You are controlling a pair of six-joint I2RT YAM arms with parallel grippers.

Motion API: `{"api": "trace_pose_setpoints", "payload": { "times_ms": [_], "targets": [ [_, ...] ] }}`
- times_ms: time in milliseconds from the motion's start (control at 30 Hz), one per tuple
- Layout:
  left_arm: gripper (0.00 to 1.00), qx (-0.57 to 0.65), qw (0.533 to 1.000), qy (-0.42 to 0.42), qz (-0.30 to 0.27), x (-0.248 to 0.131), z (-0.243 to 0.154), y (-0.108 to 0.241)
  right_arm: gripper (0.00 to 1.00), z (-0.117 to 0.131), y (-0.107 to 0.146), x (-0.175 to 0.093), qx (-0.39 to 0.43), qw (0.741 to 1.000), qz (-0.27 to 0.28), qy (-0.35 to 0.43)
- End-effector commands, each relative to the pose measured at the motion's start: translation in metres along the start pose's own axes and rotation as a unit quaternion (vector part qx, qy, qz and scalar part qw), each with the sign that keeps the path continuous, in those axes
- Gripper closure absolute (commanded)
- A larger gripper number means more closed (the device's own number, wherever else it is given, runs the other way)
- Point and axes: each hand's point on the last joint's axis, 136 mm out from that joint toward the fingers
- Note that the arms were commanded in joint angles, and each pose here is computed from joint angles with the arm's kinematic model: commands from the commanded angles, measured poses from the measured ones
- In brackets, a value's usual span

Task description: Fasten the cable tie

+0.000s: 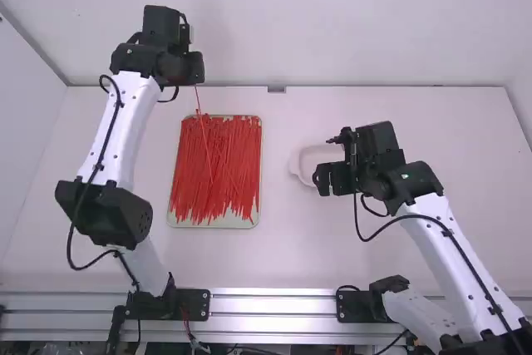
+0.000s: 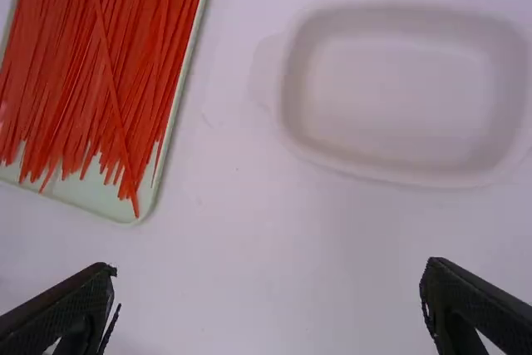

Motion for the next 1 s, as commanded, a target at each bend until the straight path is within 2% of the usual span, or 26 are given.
{"api": "trace_pose_setpoints", "payload": {
  "times_ms": [0,367,467,700,967],
  "targets": [
    [0.98,0.009,1.0,-0.015,-0.018,-0.032,-0.004,0.0,0.02,0.005,-0.01,-0.006,-0.002,1.0,-0.013,-0.006],
    [0.98,0.005,0.999,0.006,-0.046,-0.068,-0.019,0.043,0.02,0.024,-0.016,-0.008,-0.027,0.998,-0.023,-0.056],
    [0.98,0.01,0.997,0.038,-0.068,-0.075,-0.033,0.056,0.02,0.027,-0.022,-0.008,-0.029,0.997,-0.033,-0.062],
    [0.98,0.033,0.981,0.127,-0.142,-0.09,-0.067,0.076,0.02,0.062,-0.028,-0.017,-0.077,0.984,-0.044,-0.157],
    [0.98,0.088,0.933,0.277,-0.211,-0.11,-0.119,0.075,0.02,0.09,-0.04,-0.029,-0.104,0.966,-0.071,-0.227]
  ]
}}
Point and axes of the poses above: each hand's point on the last joint's axis, 136 mm out from that joint toward the fingers, its own x axis out along the fingers, its own z axis along the line the jaws close on, y = z × x, and after that the axes turned 15 degrees about x, right-handed
